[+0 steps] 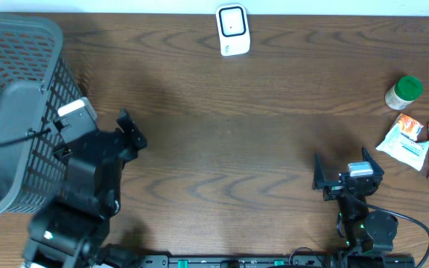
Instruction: Scan the item barcode
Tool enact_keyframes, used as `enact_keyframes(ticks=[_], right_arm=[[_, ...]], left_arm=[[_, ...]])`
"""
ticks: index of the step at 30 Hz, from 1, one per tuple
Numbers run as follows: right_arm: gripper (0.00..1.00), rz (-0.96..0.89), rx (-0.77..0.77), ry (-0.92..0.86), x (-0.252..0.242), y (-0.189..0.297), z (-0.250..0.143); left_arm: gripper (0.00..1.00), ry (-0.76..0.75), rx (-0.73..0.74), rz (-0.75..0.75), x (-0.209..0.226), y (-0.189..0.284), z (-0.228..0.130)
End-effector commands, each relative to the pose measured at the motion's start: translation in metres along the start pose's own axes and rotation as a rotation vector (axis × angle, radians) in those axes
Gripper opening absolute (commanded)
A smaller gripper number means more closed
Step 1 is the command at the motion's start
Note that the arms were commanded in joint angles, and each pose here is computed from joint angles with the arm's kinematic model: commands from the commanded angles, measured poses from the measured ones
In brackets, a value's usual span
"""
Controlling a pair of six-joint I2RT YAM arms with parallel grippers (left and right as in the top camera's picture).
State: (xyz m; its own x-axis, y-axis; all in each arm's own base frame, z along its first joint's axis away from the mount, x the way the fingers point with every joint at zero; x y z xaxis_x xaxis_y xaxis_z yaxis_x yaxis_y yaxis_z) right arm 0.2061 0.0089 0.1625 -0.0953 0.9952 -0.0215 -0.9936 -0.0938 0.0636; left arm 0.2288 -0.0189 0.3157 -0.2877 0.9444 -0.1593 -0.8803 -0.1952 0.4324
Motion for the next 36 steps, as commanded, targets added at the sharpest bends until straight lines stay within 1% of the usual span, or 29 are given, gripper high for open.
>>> enact_keyframes(ticks=[1,5,9,12,18,25,31,33,36], right_arm=[[0.99,0.004,-0.001,-0.014,0.001,0.0,-0.001],[0.99,0.004,-0.001,-0.014,0.001,0.0,-0.001],[0.99,0.005,-0.001,-0.014,0.001,0.0,-0.001],[0.99,0.004,-0.001,-0.014,0.001,0.0,-0.001],[0.99,0.005,-0.001,-0.014,0.001,0.0,-0.001],[0.99,0.005,-0.001,-0.014,0.001,0.0,-0.001],[0.99,0.004,-0.001,-0.014,0.001,0.0,-0.001],[0.99,0.004,-0.001,-0.014,0.001,0.0,-0.001],[0.99,0.004,-0.001,-0.014,0.001,0.0,-0.001]], left_arm=[[0.95,-0.03,-0.07,-0.068,0.009,-0.013,-0.025],[0.95,0.011,-0.179,-0.118,0.022,-0.024,-0.046],[0.96,0.045,-0.23,-0.117,0.037,-0.031,-0.07],[0.95,0.056,-0.256,-0.105,0.045,-0.033,-0.081],[0.95,-0.036,-0.362,-0.109,0.051,-0.036,-0.095],[0.96,-0.025,-0.45,-0.125,0.054,-0.049,-0.118],[0.96,-0.023,-0.444,-0.083,0.064,-0.05,-0.121],[0.96,-0.024,-0.422,-0.069,0.067,-0.052,-0.125],[0.96,-0.043,-0.349,-0.049,0.071,-0.057,-0.14]])
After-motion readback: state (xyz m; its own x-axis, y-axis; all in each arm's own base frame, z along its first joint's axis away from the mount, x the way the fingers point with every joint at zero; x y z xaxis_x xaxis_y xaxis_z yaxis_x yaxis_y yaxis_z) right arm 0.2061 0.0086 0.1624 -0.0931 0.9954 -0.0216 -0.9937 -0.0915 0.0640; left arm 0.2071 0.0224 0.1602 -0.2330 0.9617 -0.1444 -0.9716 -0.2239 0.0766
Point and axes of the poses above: each gripper's point midway between its finger pads, its own y axis back along the fingers, its own x axis along the line the jaws close on, z = x × y, the point moved 4 cm from there along y, back along the fingers, and after that the axes turned 6 degrees about -y, right-handed, at the moved point
